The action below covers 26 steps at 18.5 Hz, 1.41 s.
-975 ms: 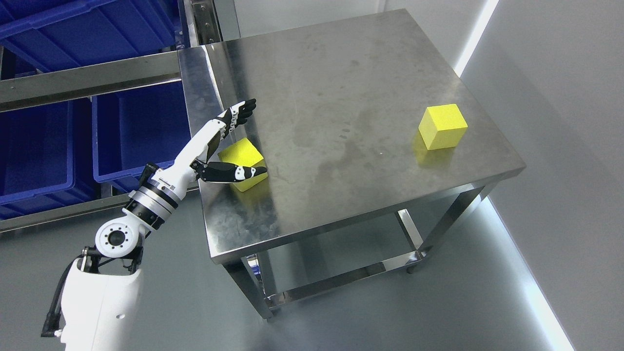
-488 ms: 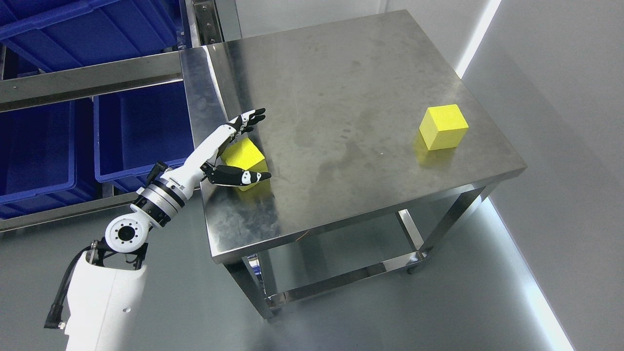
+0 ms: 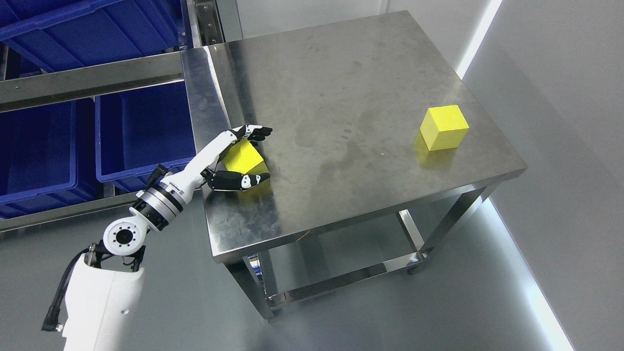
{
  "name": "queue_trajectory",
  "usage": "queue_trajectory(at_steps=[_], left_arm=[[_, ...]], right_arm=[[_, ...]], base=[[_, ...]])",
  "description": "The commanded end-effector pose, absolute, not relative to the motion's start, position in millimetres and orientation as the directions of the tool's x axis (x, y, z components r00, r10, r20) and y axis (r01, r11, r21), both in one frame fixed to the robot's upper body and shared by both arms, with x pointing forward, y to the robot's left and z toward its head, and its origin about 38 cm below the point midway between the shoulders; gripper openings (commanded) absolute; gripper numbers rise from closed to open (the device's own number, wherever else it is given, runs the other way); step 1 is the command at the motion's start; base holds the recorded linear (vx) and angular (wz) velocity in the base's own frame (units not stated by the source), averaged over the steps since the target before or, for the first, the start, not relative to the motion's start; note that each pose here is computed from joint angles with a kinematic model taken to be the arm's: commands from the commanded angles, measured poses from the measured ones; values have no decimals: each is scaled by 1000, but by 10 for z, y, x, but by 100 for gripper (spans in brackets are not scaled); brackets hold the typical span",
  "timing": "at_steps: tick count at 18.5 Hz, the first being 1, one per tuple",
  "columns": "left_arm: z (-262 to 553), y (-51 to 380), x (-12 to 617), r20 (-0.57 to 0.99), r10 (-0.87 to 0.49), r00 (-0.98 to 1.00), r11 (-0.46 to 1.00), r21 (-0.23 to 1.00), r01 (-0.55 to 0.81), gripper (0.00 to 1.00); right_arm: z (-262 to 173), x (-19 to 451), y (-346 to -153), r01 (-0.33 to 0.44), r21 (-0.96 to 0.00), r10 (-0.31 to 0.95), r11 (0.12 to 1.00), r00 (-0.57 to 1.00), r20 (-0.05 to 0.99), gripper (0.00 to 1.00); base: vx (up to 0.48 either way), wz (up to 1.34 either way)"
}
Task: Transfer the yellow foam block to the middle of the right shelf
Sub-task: 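Close the left hand fingers around the yellow foam cube, then lift the yellow cube up off the table with the left hand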
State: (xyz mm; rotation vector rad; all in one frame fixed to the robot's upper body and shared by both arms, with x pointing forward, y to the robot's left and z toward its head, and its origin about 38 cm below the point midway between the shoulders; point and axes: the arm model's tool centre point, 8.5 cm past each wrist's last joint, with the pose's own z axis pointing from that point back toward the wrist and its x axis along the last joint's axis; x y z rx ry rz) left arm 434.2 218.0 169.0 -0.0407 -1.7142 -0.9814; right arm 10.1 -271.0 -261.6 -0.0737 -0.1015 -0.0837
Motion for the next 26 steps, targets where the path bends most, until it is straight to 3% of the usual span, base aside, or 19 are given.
queue_trajectory(at_steps=[1,8,16,20,26], left_arm=[[1571,2413,4270,824,-424,-375,688,563,458,46],[1734,2512,4277,835,-334,-438,782,504,366,20],[2773,2720,4459,704,-102,-703,940,299,163,21],[2865,2760,4401,629,-105,-771,954,282,101,21],[2796,3008,4382,646,-86,-759,996,56,-65,23]], right_arm=[[-2605,181,-2827,88,-86,-77,992,989,126,100],[-2605,181,-2827,87,-86,-76,993,989,125,100],[-2605,181,-2827,87,-86,-76,993,989,125,100],[-2605,171,-2827,87,-86,-76,993,989,124,100],[-2605,181,-2827,87,-86,-76,993,989,125,100]], base=[[0,0],[0,-14],[0,4],[0,18],[-23,-55]])
